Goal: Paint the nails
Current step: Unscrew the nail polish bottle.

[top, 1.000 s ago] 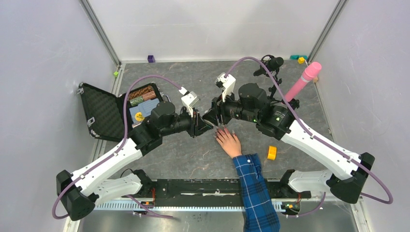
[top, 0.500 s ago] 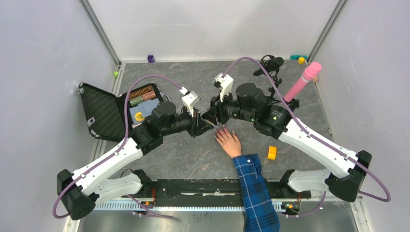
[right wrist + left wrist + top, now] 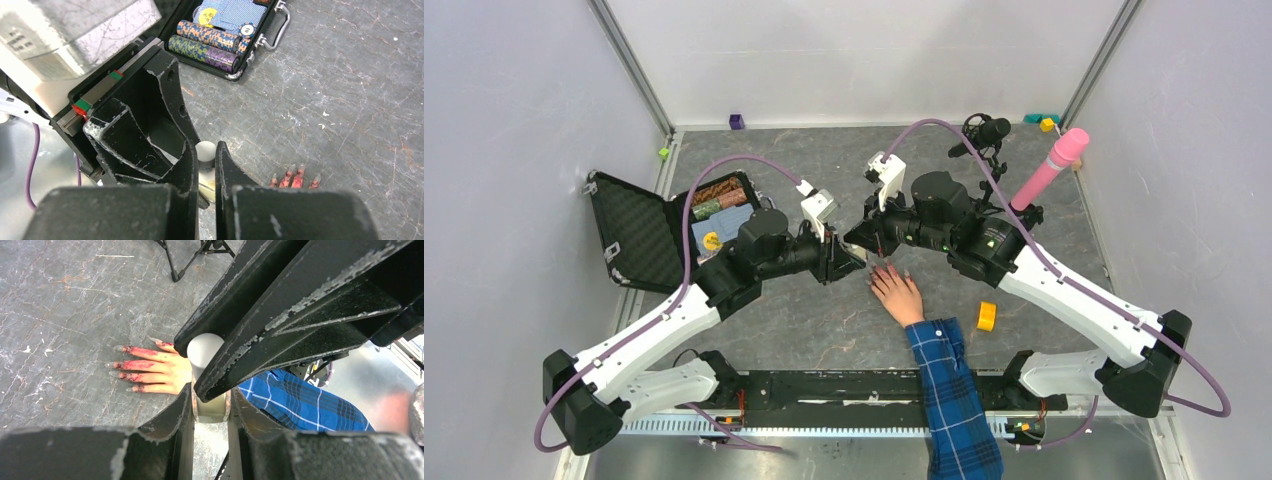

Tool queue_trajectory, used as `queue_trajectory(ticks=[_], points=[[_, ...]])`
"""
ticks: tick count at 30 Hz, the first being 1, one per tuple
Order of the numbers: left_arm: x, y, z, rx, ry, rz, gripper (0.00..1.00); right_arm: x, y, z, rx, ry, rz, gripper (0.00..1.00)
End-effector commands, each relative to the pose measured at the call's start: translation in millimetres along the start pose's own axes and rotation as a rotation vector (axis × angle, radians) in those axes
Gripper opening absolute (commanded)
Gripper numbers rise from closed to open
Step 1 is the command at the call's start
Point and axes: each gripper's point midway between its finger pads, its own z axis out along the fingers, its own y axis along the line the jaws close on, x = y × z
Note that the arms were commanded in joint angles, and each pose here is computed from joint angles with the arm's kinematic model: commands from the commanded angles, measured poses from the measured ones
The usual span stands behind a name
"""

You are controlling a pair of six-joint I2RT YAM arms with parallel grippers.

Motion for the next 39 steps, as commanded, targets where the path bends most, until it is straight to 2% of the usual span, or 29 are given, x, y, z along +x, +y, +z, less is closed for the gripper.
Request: queue_trajectory(ticks=[1, 17, 24, 38, 39], points=[[-19.0, -23.3, -2.3, 0.130, -0.056, 0.015, 0.02, -11.7, 16.3, -6.8, -0.098, -0.038, -0.061, 0.00], [-4.9, -90.9, -33.8, 0.566, 0.023, 0.117, 0.02, -29.0, 65.0, -49.8, -0.458, -0.098, -0.169, 0.00], [1.8, -98.4, -36.9, 0.631, 0.062, 0.102, 0.02, -36.4, 74.7, -60.5, -0.546, -0.142, -0.164, 0.00], [0.6, -96.3, -33.0, 0.616, 0.064, 0.101, 0.02, -40.9, 82.9, -69.4, -0.604, -0.174, -0.159, 0.00], [-2.4, -96.1, -33.1, 0.608, 0.053, 0.108, 0.02, -40.7, 81.1, -68.6, -0.596, -0.173, -0.156, 0.05]])
